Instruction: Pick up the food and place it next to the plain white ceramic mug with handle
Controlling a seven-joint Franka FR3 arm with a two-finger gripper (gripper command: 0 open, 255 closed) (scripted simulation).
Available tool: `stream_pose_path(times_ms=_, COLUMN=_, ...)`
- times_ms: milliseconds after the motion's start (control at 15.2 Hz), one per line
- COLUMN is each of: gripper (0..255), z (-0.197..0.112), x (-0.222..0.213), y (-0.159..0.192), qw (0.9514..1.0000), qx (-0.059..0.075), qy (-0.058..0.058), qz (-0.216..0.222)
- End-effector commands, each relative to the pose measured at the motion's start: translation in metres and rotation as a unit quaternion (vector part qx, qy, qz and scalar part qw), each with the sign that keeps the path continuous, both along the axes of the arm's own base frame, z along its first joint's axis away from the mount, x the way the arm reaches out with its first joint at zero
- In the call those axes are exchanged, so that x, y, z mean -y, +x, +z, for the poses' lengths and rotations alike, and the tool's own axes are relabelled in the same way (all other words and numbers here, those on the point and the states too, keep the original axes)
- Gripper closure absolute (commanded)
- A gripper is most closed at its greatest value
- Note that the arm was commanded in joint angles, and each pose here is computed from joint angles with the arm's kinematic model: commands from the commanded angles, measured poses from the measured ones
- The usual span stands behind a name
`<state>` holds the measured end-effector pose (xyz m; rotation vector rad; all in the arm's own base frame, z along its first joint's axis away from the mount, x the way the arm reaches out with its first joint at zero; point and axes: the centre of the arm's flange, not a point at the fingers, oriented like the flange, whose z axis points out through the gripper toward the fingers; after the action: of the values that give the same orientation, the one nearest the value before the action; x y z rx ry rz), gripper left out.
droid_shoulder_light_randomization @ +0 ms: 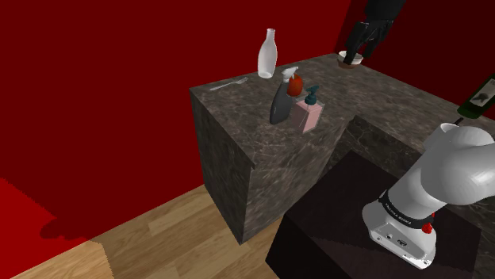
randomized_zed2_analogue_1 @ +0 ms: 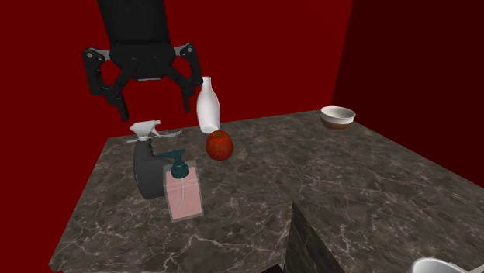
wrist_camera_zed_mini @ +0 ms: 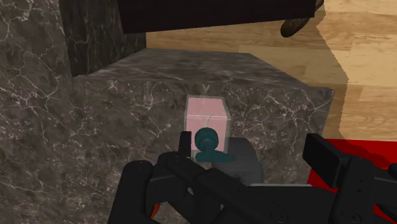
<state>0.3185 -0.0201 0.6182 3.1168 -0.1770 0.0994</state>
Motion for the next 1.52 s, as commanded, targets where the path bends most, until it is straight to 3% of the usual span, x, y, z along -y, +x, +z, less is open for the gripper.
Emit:
stream_pose_path(times_ms=0, gripper=0, z=0.000, x=0.000, y=0.000, qw=1.0000, qx=0.000, qy=0.000, qz=0.000)
stream_pose_path(times_ms=726, gripper=0, z=-0.061, x=0.076, y=0.110, qw=0.9985, qx=-0.016, qy=-0.013, qz=0.050)
stream_pose_path(times_ms=1452, gripper=0, z=-0.124, x=0.142, y=0.225, qw=0.9941, qx=-0.031, qy=-0.025, qz=0.101)
